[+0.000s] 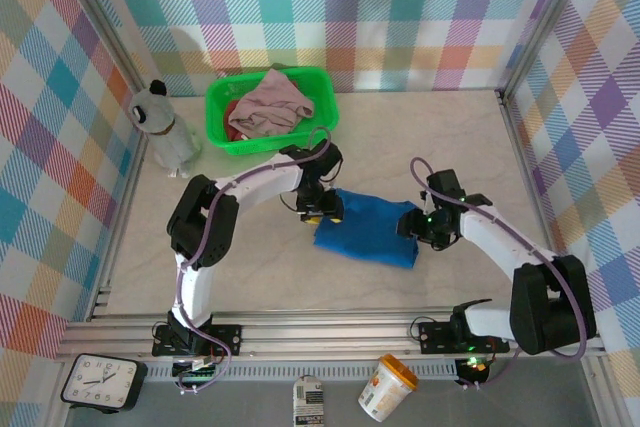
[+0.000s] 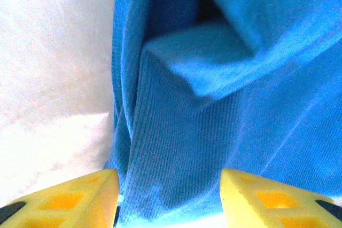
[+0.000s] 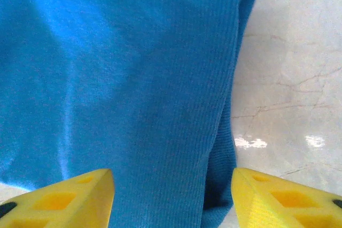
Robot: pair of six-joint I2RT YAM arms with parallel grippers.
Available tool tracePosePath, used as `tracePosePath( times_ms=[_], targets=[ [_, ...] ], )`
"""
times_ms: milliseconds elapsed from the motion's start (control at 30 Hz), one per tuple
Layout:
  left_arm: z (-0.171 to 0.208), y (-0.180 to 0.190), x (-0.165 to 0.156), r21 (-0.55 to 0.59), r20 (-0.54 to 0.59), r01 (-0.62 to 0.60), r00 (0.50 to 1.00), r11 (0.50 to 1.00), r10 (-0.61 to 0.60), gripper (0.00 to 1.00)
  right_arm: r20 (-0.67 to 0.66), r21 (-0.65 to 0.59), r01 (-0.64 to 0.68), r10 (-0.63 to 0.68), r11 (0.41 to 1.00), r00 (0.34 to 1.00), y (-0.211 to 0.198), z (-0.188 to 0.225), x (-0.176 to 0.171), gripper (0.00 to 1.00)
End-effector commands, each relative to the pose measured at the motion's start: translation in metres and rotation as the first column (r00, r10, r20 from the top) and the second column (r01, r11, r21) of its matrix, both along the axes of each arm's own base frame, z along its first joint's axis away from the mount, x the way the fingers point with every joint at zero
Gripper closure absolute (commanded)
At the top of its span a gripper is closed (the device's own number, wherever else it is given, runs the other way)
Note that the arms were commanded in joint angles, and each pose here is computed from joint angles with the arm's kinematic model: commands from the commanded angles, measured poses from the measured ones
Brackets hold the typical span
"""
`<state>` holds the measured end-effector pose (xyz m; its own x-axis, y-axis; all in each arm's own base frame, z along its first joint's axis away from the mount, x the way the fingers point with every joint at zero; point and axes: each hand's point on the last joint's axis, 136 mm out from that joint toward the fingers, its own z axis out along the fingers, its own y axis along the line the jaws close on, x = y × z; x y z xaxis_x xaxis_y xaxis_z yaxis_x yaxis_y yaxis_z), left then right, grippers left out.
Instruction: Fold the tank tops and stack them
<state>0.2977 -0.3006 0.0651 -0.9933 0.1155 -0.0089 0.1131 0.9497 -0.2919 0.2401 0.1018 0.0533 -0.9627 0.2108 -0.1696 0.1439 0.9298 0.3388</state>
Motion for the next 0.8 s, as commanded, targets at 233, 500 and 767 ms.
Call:
tracePosePath(
  times_ms=[233, 500, 767],
  targets=[
    [-0.007, -0.002, 0.061, 0.125, 0.128, 0.076, 0.988, 0.989, -0.092, 0.51, 0.039, -0.073, 0.069, -0.067, 0.995, 0.997, -0.007, -0.021, 0.032, 0.44],
    [-0.028, 0.003, 0.082, 0.145, 0.105, 0.062, 0.991, 0.987, -0.077, 0.58, 0.006, -0.111, 0.049, -0.049, 0.993, 0.999, -0.010, -0.035, 0.035, 0.51],
    [-0.058, 0.001, 0.083, 0.171, 0.037, 0.072, 0.996, 0.983, -0.080, 0.63, 0.031, -0.095, 0.036, -0.033, 0.995, 0.999, -0.004, -0.033, 0.045, 0.64]
  ],
)
